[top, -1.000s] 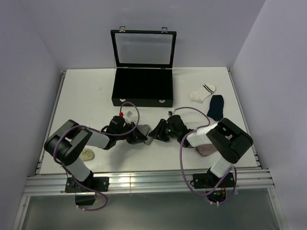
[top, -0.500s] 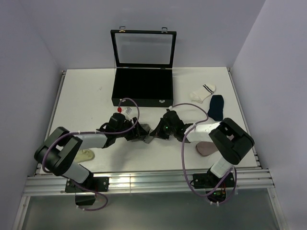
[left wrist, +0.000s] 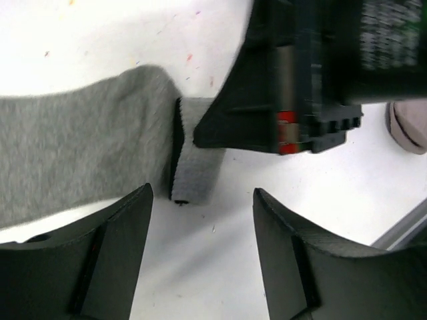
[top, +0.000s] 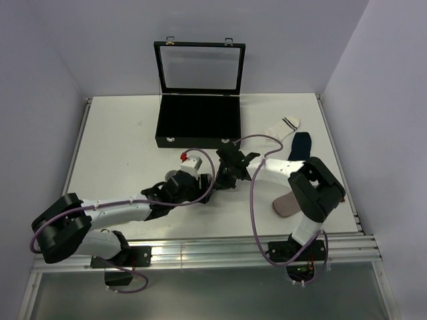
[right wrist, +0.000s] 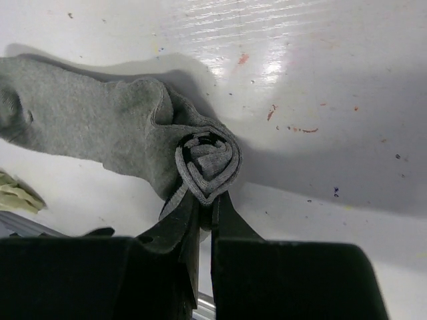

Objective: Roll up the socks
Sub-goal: Roll the sock at the center of the board.

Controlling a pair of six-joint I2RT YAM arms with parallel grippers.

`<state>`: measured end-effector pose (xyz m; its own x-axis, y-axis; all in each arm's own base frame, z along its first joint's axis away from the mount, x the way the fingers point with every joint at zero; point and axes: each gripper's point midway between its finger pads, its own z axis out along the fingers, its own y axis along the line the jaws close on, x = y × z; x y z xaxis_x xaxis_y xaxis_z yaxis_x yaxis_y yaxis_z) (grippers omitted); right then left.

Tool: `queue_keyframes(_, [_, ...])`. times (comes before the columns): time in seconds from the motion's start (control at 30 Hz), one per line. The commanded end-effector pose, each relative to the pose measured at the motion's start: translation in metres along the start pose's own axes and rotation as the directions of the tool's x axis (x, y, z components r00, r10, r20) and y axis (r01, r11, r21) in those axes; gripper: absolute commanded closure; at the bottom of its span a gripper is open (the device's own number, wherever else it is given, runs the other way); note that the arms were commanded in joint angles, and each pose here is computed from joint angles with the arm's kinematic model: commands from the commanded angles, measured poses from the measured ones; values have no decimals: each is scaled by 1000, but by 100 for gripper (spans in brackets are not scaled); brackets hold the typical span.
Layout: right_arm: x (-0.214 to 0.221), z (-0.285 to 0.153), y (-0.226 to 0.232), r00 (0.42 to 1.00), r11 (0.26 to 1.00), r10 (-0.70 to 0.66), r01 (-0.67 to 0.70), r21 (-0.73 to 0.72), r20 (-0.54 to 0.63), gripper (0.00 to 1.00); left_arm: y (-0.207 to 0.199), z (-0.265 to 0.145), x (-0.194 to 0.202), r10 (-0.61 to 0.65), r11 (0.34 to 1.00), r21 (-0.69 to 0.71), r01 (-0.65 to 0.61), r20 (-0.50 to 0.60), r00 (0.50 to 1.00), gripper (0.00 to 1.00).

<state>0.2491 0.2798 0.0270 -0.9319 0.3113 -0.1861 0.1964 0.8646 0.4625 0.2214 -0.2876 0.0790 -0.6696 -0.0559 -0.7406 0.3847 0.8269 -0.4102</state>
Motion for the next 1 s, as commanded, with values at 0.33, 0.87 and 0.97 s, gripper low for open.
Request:
queue_keyframes(0.33, [9,-3,-29,995,977,5,16,213,-100,100,-34,32,8,274,959,-80,-270,39,961,44])
queue_keyframes(0.87, [6,-1,-16,995,996,21,-13,88,-101,92,-7,48,51,286,945,-148,-293,-71,956,94])
queue_keyframes(0.97, [1,-9,-2,997,1000,22,-23,-20,-67,78,-8,45,50,251,958,-127,-258,-69,965,99])
